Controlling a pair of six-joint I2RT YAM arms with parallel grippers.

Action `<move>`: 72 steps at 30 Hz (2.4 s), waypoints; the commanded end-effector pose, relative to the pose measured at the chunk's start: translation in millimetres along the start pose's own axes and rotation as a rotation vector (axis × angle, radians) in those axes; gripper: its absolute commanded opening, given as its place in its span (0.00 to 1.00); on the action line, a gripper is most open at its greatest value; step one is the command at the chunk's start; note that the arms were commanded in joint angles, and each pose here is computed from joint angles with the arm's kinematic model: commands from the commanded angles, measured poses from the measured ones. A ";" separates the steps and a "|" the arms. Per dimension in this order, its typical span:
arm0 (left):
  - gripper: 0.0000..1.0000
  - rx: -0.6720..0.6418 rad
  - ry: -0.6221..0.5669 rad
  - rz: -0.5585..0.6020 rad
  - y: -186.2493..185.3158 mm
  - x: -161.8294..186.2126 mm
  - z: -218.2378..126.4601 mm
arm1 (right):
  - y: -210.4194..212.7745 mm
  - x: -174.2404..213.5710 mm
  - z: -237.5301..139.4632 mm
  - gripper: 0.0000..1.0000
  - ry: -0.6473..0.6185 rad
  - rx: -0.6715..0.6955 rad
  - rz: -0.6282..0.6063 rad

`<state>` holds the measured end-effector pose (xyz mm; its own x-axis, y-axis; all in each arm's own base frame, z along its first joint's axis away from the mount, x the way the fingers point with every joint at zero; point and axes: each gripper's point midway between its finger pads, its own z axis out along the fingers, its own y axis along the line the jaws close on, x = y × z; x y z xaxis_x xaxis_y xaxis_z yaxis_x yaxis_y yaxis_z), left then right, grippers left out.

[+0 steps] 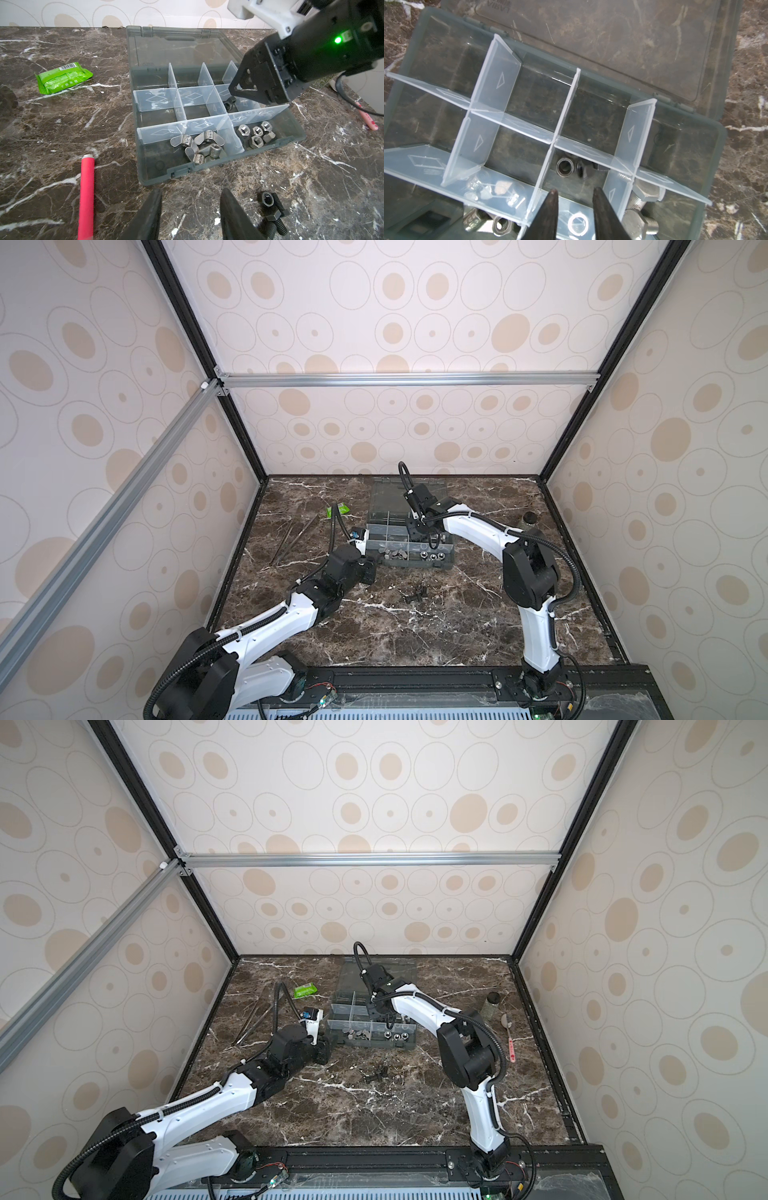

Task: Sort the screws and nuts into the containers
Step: 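Carry the black nut with the right gripper into the compartment and release, then withdraw the right gripper from the box while the left gripper lowers onto the black pile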

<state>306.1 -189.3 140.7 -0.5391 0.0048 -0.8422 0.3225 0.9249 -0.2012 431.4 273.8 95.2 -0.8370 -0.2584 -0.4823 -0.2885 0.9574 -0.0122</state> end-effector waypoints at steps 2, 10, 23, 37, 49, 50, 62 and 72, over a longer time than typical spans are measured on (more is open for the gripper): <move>0.46 0.008 -0.041 -0.020 -0.5 -12.4 -2.8 | -4.6 -9.8 -15.0 0.32 -0.027 0.003 0.002; 0.46 0.009 -0.039 -0.009 -1.8 -14.9 -2.4 | -2.3 -1.0 -21.5 0.33 -0.013 -0.029 0.022; 0.46 0.060 -0.005 -0.014 -12.9 -11.7 7.0 | -11.7 8.6 -61.9 0.33 -0.089 -0.052 0.051; 0.45 0.121 0.053 0.030 -31.3 -7.6 18.8 | -35.4 49.1 -108.7 0.33 -0.139 -0.043 0.094; 0.45 0.202 0.178 0.200 -82.8 20.9 39.5 | -78.3 116.6 -136.8 0.35 -0.166 0.049 0.220; 0.45 0.213 0.188 0.217 -89.7 23.5 42.0 | -81.2 122.1 -137.1 0.35 -0.163 0.056 0.231; 0.44 0.247 0.320 0.382 -134.6 62.2 63.5 | -101.0 162.3 -142.1 0.35 -0.151 0.104 0.310; 0.45 0.201 0.365 0.436 -136.7 74.6 76.3 | -111.8 176.2 -149.0 0.36 -0.166 0.133 0.338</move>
<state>278.3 -341.7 63.7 -0.5671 0.4948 -0.6585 0.6858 0.7264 -0.0449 253.0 113.6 147.2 -0.7813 0.0665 -0.6207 0.0177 0.9963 0.0844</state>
